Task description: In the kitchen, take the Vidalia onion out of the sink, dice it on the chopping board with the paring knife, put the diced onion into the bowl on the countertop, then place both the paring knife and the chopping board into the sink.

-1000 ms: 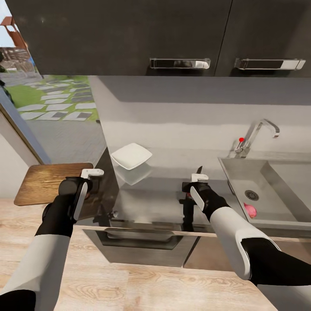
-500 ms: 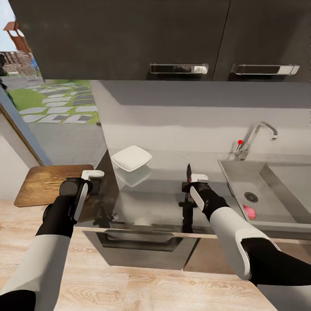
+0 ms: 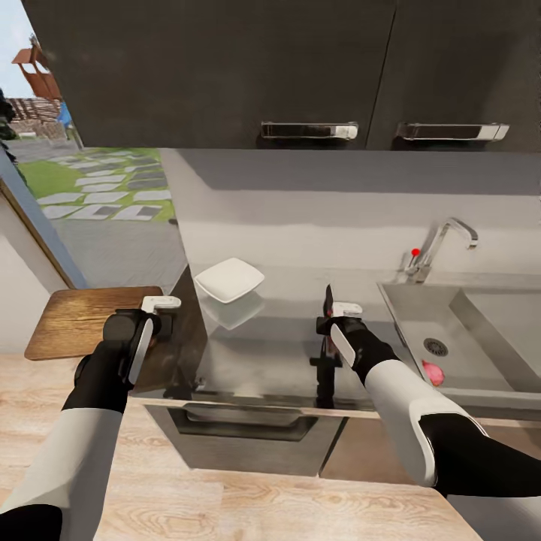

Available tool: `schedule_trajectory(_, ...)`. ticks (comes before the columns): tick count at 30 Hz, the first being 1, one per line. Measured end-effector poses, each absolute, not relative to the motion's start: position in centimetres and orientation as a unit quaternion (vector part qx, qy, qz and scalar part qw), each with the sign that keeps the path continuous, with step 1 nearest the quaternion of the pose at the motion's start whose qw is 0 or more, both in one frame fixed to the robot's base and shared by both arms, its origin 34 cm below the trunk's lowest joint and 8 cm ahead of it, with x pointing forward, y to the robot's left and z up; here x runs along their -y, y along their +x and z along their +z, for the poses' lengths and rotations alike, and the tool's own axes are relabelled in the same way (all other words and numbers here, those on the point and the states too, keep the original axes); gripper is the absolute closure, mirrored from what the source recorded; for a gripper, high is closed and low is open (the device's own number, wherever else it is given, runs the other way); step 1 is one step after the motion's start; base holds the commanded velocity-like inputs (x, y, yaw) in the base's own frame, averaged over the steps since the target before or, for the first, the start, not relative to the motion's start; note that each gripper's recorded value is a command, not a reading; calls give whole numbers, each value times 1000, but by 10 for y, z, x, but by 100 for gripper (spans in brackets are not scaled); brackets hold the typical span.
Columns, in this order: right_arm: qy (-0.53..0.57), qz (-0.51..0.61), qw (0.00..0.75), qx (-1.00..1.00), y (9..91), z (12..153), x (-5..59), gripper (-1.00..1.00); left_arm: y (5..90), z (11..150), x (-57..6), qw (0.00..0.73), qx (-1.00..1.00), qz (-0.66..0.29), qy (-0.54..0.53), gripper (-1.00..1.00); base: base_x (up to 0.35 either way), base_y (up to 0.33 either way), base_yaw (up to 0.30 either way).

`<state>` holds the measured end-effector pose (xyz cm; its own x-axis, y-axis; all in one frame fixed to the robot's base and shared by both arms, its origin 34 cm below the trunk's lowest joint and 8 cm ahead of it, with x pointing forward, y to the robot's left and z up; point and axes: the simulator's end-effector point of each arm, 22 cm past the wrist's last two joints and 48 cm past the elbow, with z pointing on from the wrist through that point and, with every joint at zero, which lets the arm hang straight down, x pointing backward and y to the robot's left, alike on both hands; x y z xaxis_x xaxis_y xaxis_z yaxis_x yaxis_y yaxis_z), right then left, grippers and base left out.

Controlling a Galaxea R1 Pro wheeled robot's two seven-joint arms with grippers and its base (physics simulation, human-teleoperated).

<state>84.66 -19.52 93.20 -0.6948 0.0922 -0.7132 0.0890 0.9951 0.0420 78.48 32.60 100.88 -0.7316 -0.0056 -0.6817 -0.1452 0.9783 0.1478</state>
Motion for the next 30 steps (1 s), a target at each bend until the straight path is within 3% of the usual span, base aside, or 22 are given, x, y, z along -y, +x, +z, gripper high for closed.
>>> schedule_trajectory(6, 49, 3, 392, -919, 847, 939, 194, 100, 784, 1012, -326, 365, -925, 95, -41, 100, -23, 0, 0)
schedule_trajectory(11, 48, 4, 395, -917, 848, 944, 193, 100, 784, 1015, -327, 366, -925, 98, -41, 100, -277, -45, 0)
schedule_trajectory(21, 48, 5, 402, -914, 848, 956, 191, 100, 783, 1026, -325, 374, -922, 94, -42, 100, -226, -224, 0)
schedule_trajectory(30, 47, 6, 409, -911, 849, 967, 189, 100, 783, 1036, -323, 382, -919, 93, -39, 100, -17, -272, 0)
